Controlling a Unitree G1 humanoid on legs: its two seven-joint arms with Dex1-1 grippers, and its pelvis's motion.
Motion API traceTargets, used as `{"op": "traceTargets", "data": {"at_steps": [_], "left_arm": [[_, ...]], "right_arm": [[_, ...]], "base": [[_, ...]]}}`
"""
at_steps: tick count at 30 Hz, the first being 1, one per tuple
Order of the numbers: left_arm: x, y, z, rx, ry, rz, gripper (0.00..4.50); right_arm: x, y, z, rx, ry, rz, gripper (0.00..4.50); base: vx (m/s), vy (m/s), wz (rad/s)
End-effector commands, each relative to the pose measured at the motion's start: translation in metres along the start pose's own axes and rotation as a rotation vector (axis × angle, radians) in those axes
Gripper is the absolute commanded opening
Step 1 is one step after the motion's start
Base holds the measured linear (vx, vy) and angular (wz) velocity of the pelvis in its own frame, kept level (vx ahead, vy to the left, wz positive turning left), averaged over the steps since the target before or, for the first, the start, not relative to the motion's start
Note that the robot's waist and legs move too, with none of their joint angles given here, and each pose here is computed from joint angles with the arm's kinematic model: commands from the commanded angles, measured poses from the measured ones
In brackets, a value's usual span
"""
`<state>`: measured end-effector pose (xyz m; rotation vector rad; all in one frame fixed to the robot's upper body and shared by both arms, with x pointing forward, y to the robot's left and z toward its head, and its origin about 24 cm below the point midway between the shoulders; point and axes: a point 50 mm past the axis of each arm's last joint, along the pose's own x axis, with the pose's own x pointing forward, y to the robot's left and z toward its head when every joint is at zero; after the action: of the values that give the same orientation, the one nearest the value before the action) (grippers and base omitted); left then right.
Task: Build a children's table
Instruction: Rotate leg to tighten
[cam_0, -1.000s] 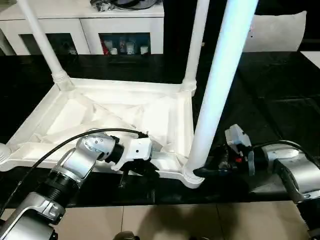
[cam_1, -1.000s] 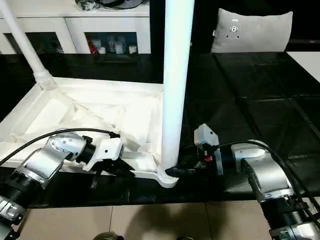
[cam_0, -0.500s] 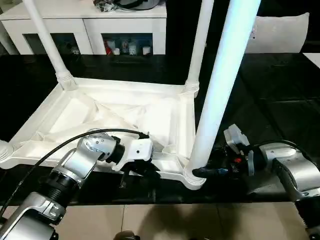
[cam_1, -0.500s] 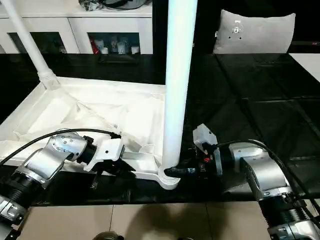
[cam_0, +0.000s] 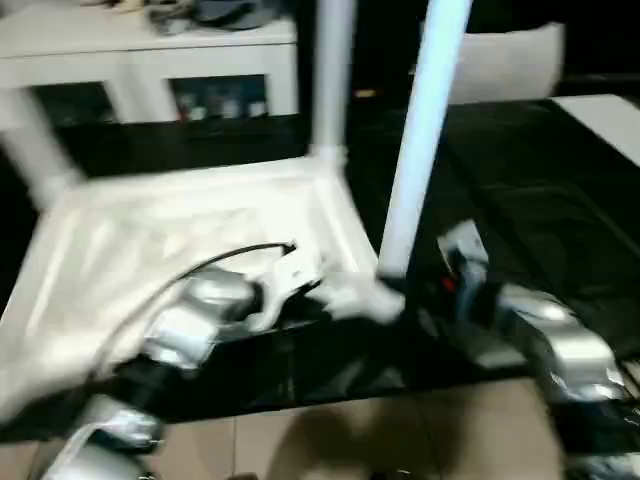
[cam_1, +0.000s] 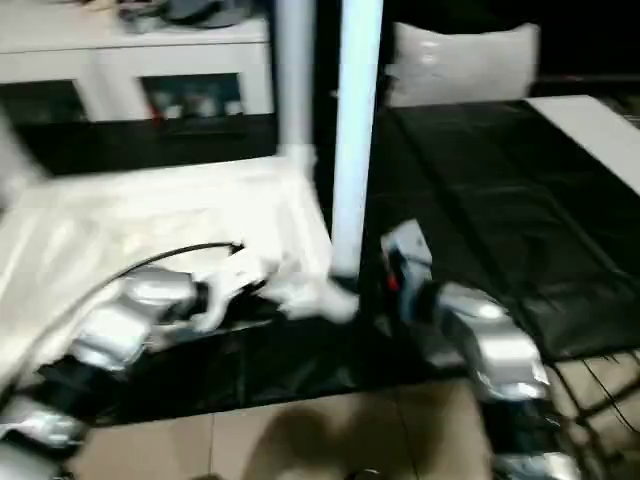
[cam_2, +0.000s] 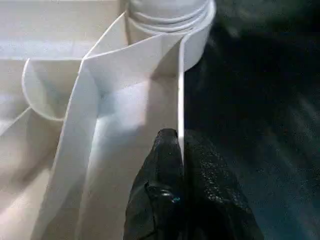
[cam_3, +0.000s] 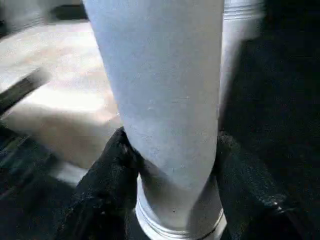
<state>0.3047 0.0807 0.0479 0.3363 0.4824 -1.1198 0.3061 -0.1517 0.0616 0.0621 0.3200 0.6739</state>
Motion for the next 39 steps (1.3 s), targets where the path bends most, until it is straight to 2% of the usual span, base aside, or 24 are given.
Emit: {"op": "traceTargets", "data": {"at_steps": [1, 5, 6, 8, 10, 11, 13, 15, 18, 19, 20, 23, 24, 28, 29, 32, 33, 36, 38, 39], "left_arm": [[0.022, -0.016, 0.024, 0.024, -0.072, -0.033, 0.00], [0.036, -0.015, 0.037, -0.006, -0.089, 0.107, 0.00], [0.037, -0.015, 0.038, -0.002, -0.088, 0.113, 0.00], [0.036, -0.016, 0.038, 0.018, -0.079, 0.110, 0.00], [0.032, -0.014, 0.033, 0.062, -0.062, 0.094, 0.00], [0.030, -0.014, 0.031, 0.081, -0.057, 0.087, 0.00], [0.026, -0.012, 0.025, 0.105, -0.036, 0.072, 0.00], [0.023, -0.010, 0.021, 0.120, -0.032, 0.061, 0.00], [0.014, -0.005, 0.012, 0.144, -0.014, 0.025, 0.00], [0.013, -0.004, 0.011, 0.145, -0.012, 0.023, 0.00], [0.008, -0.002, 0.007, 0.165, 0.001, -0.002, 0.00], [0.000, 0.001, 0.001, 0.200, 0.026, -0.058, 0.00], [-0.005, 0.002, -0.002, 0.225, 0.044, -0.095, 0.00], [-0.012, 0.003, -0.005, 0.269, 0.045, -0.159, 0.00], [-0.017, 0.003, -0.006, 0.297, 0.053, -0.201, 0.00], [-0.024, 0.001, -0.007, 0.355, 0.054, -0.285, 0.00], [-0.024, 0.001, -0.007, 0.358, 0.054, -0.291, 0.00], [-0.033, -0.005, -0.008, 0.409, 0.072, -0.427, 0.00], [-0.035, -0.006, -0.008, 0.423, 0.080, -0.454, 0.00], [-0.036, -0.006, -0.008, 0.433, 0.081, -0.470, 0.00]], "right_arm": [[0.023, 0.025, -0.015, 0.047, 0.055, 0.042, 1.93], [0.036, 0.023, -0.016, 0.045, 0.021, -0.142, 1.93], [0.037, 0.023, -0.015, 0.063, 0.005, -0.149, 2.49], [0.037, 0.024, -0.014, 0.088, -0.013, -0.132, 2.62], [0.032, 0.023, -0.013, 0.092, -0.036, -0.092, 2.98], [0.030, 0.023, -0.013, 0.088, -0.043, -0.076, 2.98], [0.022, 0.019, -0.012, 0.052, -0.060, -0.042, 3.09], [0.015, 0.014, -0.011, 0.014, -0.065, -0.021, 3.43], [-0.006, -0.003, -0.007, -0.064, -0.062, 0.040, 3.55], [-0.007, -0.004, -0.007, -0.070, -0.061, 0.044, 3.63], [-0.018, -0.012, -0.004, -0.106, -0.045, 0.077, 3.63], [-0.033, -0.021, 0.001, -0.157, -0.019, 0.140, 3.95], [-0.041, -0.023, 0.005, -0.202, -0.004, 0.198, 3.95], [-0.050, -0.021, 0.008, -0.265, 0.020, 0.300, 3.99], [-0.056, -0.019, 0.009, -0.290, 0.043, 0.387, 3.99], [-0.063, -0.018, 0.008, -0.319, 0.091, 0.503, 3.99], [-0.063, -0.018, 0.008, -0.321, 0.093, 0.509, 3.71], [-0.062, -0.016, 0.006, -0.329, 0.134, 0.601, 3.61], [-0.062, -0.015, 0.005, -0.333, 0.140, 0.625, 3.26], [-0.061, -0.014, 0.005, -0.332, 0.142, 0.644, 3.26]], "base": [[0.000, 0.000, 0.00], [0.000, 0.000, 0.00], [0.000, 0.000, 0.00], [0.000, 0.000, 0.00], [0.000, 0.000, 0.00], [0.000, 0.000, 0.00], [0.000, 0.000, 0.00], [0.000, 0.000, 0.00], [0.000, 0.000, 0.00], [0.000, 0.000, 0.00], [0.000, 0.000, 0.00], [0.000, 0.000, 0.00], [0.000, 0.000, 0.00], [0.000, 0.000, 0.00], [0.000, 0.000, 0.00], [0.000, 0.000, 0.00], [0.000, 0.000, 0.00], [0.000, 0.000, 0.00], [0.000, 0.000, 0.00], [0.000, 0.000, 0.00]]}}
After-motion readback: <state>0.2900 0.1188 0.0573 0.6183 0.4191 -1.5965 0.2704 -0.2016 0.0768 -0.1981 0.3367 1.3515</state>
